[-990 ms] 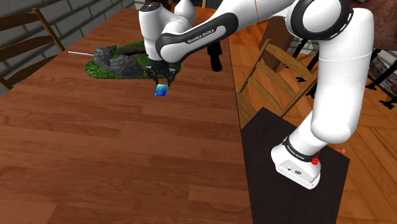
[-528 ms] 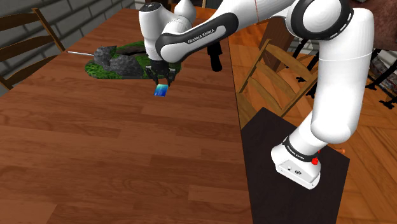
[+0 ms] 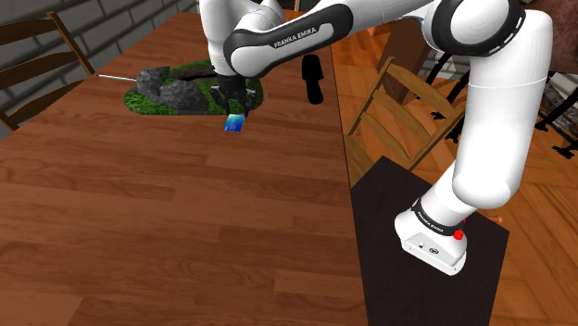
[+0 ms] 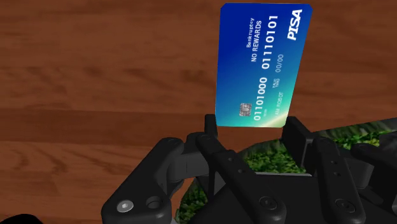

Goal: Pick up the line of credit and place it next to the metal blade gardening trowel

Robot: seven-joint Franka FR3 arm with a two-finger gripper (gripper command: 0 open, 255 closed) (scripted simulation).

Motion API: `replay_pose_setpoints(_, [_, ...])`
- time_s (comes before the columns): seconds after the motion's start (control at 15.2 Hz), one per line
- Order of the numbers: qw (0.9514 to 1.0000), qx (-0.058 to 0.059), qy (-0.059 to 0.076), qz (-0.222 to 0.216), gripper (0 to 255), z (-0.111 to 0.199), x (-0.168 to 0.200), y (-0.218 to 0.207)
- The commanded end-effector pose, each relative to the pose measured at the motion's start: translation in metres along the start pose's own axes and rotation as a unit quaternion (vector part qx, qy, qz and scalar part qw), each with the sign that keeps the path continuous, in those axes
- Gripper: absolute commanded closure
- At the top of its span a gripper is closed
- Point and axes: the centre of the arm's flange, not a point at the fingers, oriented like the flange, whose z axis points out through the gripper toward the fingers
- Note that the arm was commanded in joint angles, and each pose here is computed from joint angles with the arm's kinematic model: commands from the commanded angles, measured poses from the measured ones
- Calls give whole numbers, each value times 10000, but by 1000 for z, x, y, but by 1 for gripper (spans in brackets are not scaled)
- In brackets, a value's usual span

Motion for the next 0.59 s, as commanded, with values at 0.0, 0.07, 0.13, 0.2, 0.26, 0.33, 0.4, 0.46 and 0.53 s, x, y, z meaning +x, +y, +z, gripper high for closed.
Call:
replay_pose_setpoints(0.0, [10000,-2,-1,0,255,-11,1,0])
replay_pose_setpoints(0.07, [10000,-2,-1,0,255,-16,2,1])
replay_pose_setpoints(0.13, [10000,-2,-1,0,255,-21,3,1])
replay_pose_setpoints(0.2, [10000,-2,-1,0,255,-26,4,1])
replay_pose_setpoints(0.26, [10000,-2,-1,0,255,-31,4,1])
replay_pose_setpoints(0.33, [10000,-2,-1,0,255,-37,5,1])
replay_pose_setpoints(0.4, [10000,-2,-1,0,255,-42,6,1])
replay_pose_setpoints(0.46, [10000,-2,-1,0,255,-47,7,1])
replay_pose_setpoints(0.53, [10000,-2,-1,0,255,-52,7,2])
